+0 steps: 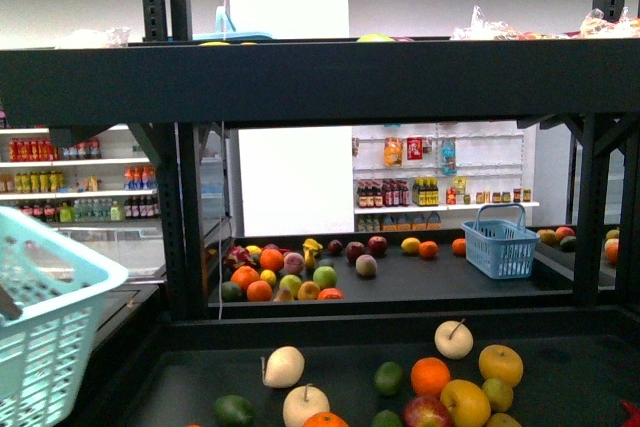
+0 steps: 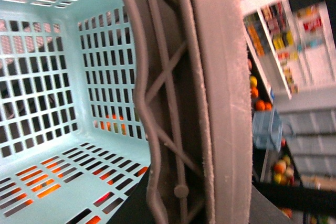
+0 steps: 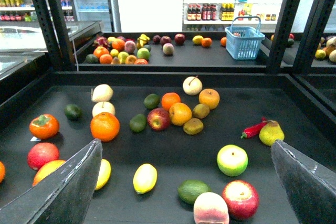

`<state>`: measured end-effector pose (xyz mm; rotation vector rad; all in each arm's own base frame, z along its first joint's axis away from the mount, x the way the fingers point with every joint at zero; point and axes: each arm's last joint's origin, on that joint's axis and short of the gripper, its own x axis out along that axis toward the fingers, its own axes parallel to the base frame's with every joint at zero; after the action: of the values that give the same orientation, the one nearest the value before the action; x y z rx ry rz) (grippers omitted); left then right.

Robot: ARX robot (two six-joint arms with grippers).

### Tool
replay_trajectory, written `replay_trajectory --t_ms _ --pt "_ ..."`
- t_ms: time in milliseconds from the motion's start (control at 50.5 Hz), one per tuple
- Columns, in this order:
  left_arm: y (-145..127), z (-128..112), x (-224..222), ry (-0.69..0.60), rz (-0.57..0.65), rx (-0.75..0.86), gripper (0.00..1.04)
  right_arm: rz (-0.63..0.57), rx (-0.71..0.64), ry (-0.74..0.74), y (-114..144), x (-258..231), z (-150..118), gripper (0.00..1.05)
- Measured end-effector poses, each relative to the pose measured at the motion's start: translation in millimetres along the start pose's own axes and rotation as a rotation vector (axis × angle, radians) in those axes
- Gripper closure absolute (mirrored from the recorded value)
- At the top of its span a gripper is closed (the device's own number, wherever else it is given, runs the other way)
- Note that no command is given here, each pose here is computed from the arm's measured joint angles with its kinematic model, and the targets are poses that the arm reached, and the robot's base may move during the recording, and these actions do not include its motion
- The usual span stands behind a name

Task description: Pick lemon from shelf

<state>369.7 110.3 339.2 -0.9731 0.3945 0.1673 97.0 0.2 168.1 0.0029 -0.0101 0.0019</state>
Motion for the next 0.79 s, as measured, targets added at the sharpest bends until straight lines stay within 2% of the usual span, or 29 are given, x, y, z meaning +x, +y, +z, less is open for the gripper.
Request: replay_trajectory --t_ms 158,317,534,673,792 --pt "-26.0 -30.9 -8.3 0.137 -0.082 0.195 0.88 0.0 0.0 0.0 0.0 0.0 0.0 0.08" --pt "-36.3 -62.6 -6.3 0.224 -0.108 0.354 0.88 0.0 0.0 0.0 0.0 0.0 0.0 0.08" --pt "-61.1 -117.7 0.0 0.346 -0.197 0.614 0.88 0.0 0.0 0.0 0.0 0.0 0.0 0.08" --pt "-75.7 -151.5 5.3 0.419 -0.254 0.705 0.88 0.0 0.0 0.0 0.0 0.0 0.0 0.08" --pt "-77.6 -165.6 11.5 0.451 -0.252 0.717 0.88 0.0 0.0 0.0 0.0 0.0 0.0 0.08"
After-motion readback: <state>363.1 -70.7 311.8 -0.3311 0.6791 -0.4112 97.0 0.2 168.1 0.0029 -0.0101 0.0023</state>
